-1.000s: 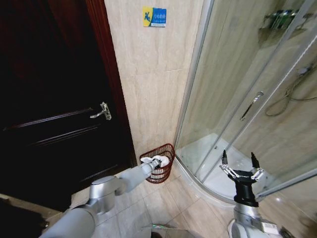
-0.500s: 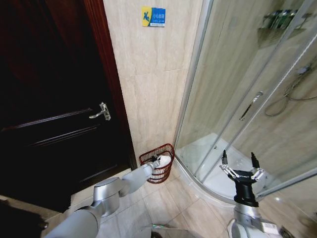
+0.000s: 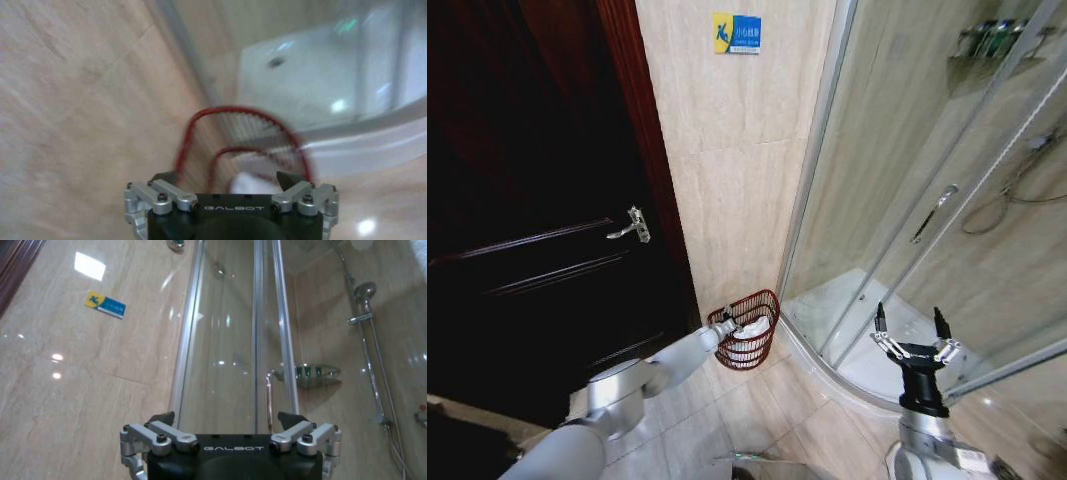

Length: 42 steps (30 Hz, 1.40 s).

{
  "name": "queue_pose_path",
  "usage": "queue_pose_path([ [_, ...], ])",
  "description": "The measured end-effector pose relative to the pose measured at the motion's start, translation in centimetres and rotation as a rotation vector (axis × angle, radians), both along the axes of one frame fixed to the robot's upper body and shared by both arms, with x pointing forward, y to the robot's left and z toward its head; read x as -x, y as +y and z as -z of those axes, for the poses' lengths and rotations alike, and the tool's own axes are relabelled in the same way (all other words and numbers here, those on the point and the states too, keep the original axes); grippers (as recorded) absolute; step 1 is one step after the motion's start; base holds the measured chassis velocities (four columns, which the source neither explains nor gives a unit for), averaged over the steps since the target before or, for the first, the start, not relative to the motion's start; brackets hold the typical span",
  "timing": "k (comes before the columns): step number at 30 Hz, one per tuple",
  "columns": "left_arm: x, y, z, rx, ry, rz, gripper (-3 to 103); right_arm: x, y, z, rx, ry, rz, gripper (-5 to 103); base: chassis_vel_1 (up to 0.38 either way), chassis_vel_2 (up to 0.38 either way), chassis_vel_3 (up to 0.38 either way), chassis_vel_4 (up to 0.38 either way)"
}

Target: Discard the used towel into the hamper.

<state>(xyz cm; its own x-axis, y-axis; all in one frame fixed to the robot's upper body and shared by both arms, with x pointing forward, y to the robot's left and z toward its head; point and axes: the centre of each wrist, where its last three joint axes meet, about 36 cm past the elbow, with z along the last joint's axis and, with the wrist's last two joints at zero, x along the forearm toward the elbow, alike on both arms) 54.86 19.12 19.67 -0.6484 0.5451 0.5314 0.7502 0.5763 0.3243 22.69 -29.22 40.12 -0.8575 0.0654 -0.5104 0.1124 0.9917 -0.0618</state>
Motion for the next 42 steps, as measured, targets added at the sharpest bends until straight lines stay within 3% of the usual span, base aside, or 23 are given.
queue_pose_path([
  [2,1.1,1.2,-0.8,0.103,0.078,0.042,100,0.0,0.0,0.0,0.000,0.000,0.000,100,0.000,0.000,0.000,0.000],
  [5,1.9,2.2,-1.3,0.150,0.115,0.059,100,0.0,0.0,0.0,0.000,0.000,0.000,100,0.000,0.000,0.000,0.000],
  [9,4.6,6.2,-3.7,0.274,0.170,0.039,100,0.0,0.0,0.0,0.000,0.000,0.000,100,0.000,0.000,0.000,0.000],
  [14,6.5,8.3,-5.4,0.329,0.189,0.005,100,0.0,0.0,0.0,0.000,0.000,0.000,100,0.000,0.000,0.000,0.000],
  [18,10.4,10.8,-9.6,0.430,0.179,-0.073,100,0.0,0.0,0.0,0.000,0.000,0.000,100,0.000,0.000,0.000,0.000],
  [19,10.4,10.8,-9.6,0.430,0.179,-0.073,100,0.0,0.0,0.0,0.000,0.000,0.000,100,0.000,0.000,0.000,0.000],
  [20,12.0,11.5,-11.7,0.469,0.166,-0.097,100,0.0,0.0,0.0,0.000,0.000,0.000,100,0.000,0.000,0.000,0.000],
  [25,16.2,12.3,-13.4,0.516,0.160,-0.142,100,0.0,0.0,0.0,0.000,0.000,0.000,100,0.000,0.000,0.000,0.000],
  [28,19.6,12.3,-14.5,0.517,0.086,-0.242,100,0.0,0.0,0.0,0.000,0.000,0.000,100,0.000,0.000,0.000,0.000],
  [29,19.6,12.3,-14.5,0.517,0.086,-0.242,100,0.0,0.0,0.0,0.000,0.000,0.000,100,0.000,0.000,0.000,0.000],
  [33,22.2,11.9,-15.6,0.573,0.019,-0.327,100,0.0,0.0,0.0,0.000,0.000,0.000,100,0.000,0.000,0.000,0.000],
  [37,27.4,10.2,-16.6,0.601,-0.080,-0.518,100,0.0,0.0,0.0,0.000,0.000,0.000,100,0.000,0.000,0.000,0.000],
  [42,29.5,9.7,-17.6,0.598,-0.154,-0.602,100,0.0,0.0,0.0,0.000,0.000,0.000,100,0.000,0.000,0.000,0.000],
])
